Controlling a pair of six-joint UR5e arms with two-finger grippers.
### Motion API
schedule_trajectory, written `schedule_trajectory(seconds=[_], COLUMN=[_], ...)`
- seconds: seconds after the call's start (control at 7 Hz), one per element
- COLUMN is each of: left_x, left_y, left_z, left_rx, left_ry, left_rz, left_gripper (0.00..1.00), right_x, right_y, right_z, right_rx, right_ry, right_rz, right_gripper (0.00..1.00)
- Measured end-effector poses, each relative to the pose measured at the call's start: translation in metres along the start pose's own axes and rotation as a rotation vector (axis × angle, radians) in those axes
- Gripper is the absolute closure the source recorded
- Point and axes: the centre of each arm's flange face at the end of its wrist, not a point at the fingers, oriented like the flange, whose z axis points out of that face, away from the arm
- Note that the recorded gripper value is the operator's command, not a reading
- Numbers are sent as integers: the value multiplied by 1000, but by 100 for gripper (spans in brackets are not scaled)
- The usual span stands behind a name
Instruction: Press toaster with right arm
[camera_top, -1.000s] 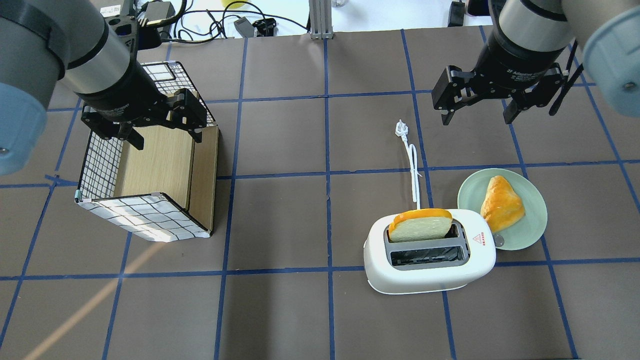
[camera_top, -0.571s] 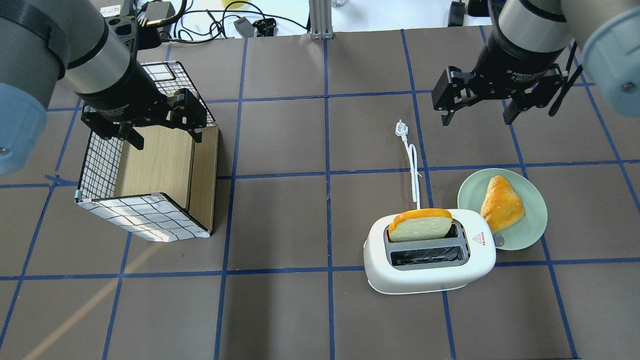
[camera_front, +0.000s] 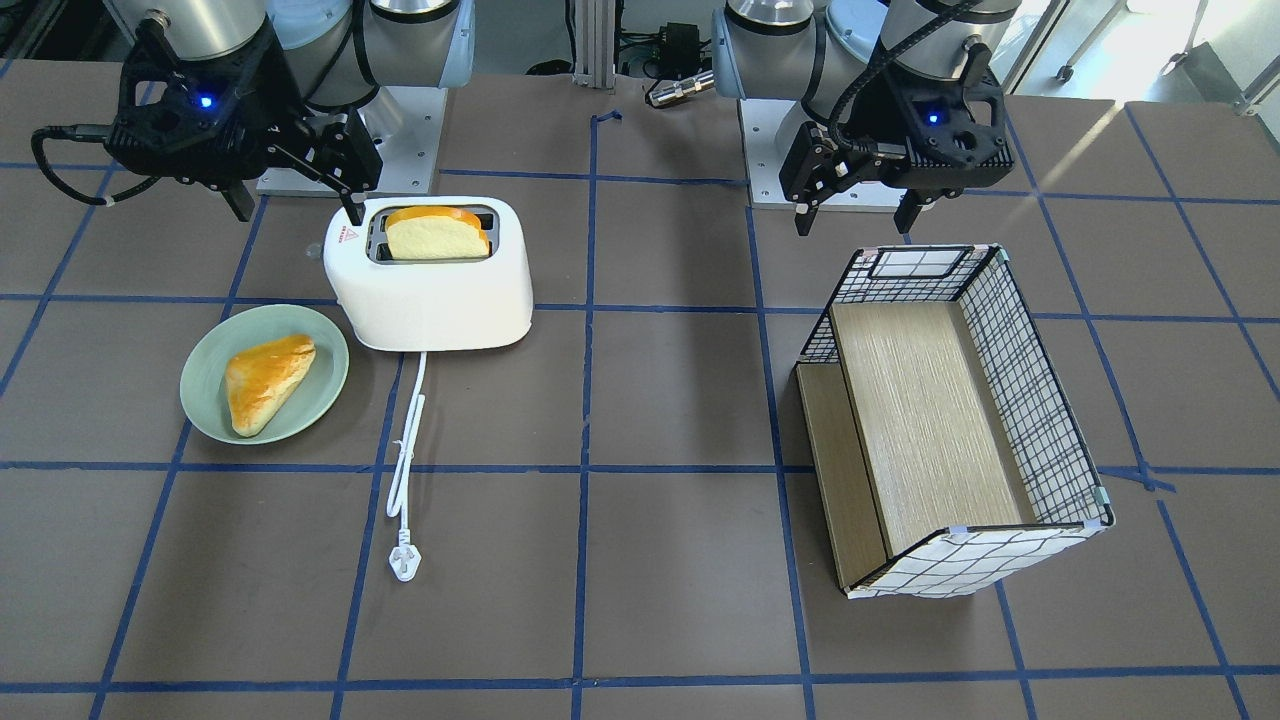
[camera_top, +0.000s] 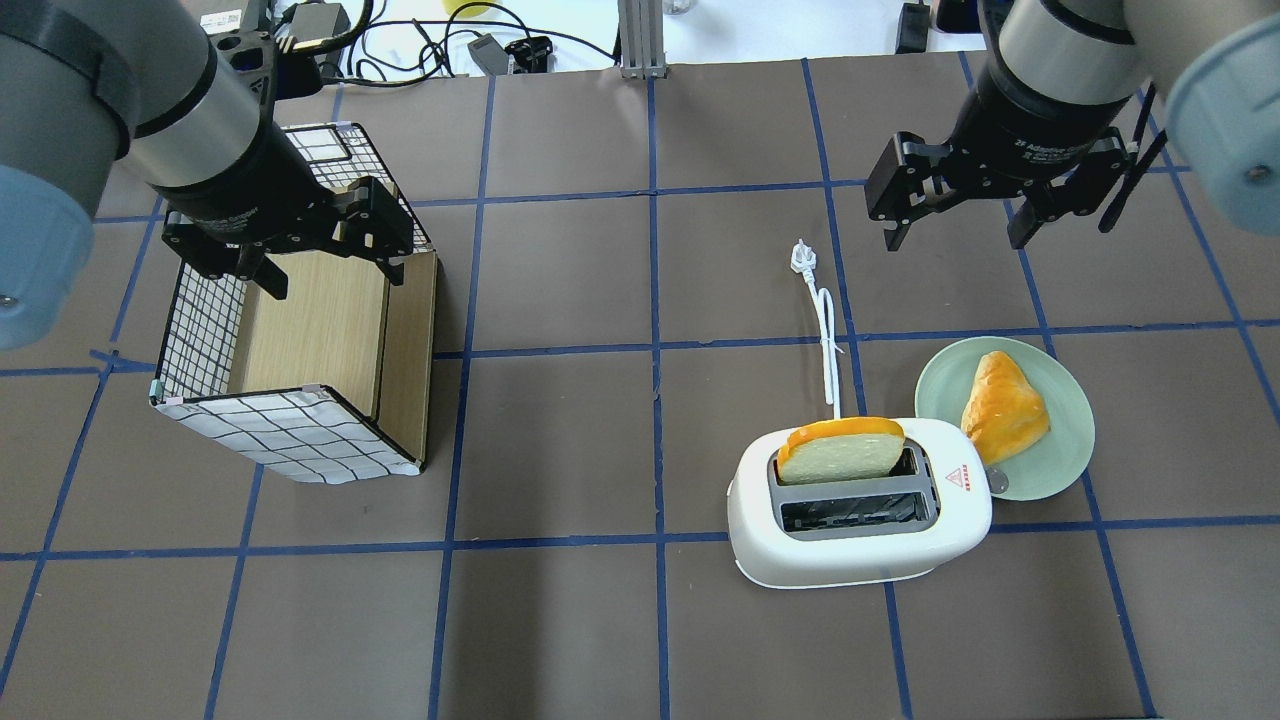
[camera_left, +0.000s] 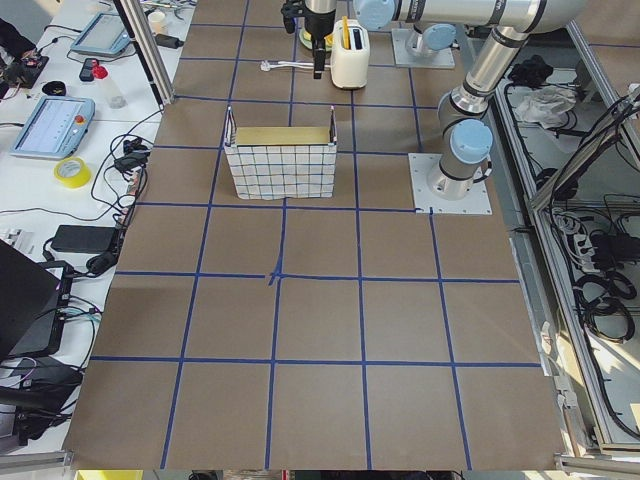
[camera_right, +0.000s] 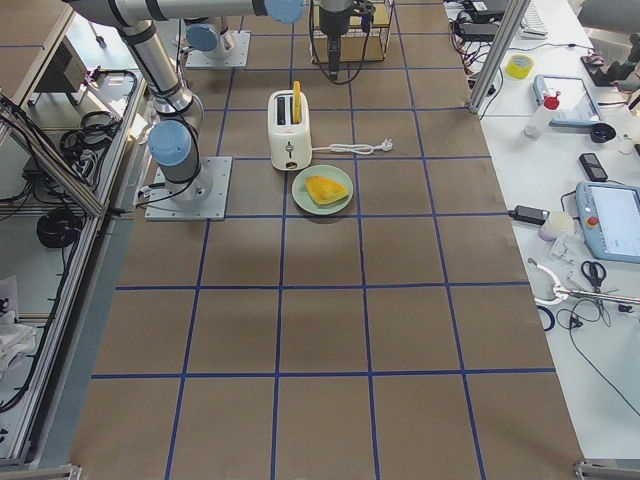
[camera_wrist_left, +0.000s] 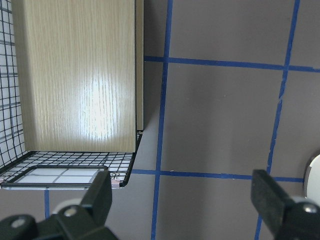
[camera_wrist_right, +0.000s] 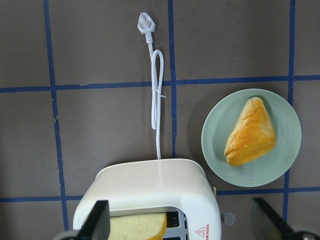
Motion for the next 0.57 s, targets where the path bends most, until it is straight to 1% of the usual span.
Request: schedule_trajectory(seconds=[0.43,0.57], left_x=[0,0], left_y=[0,0], left_z=[0,0], left_rx=[0,0], left_ry=[0,0], left_rz=[0,0], left_gripper=[0,0], right_x=[0,3], right_y=[-2,-4], right_z=[0,2], right_rx=[8,8], right_ry=[3,21], right_rz=[4,7], right_gripper=[0,0])
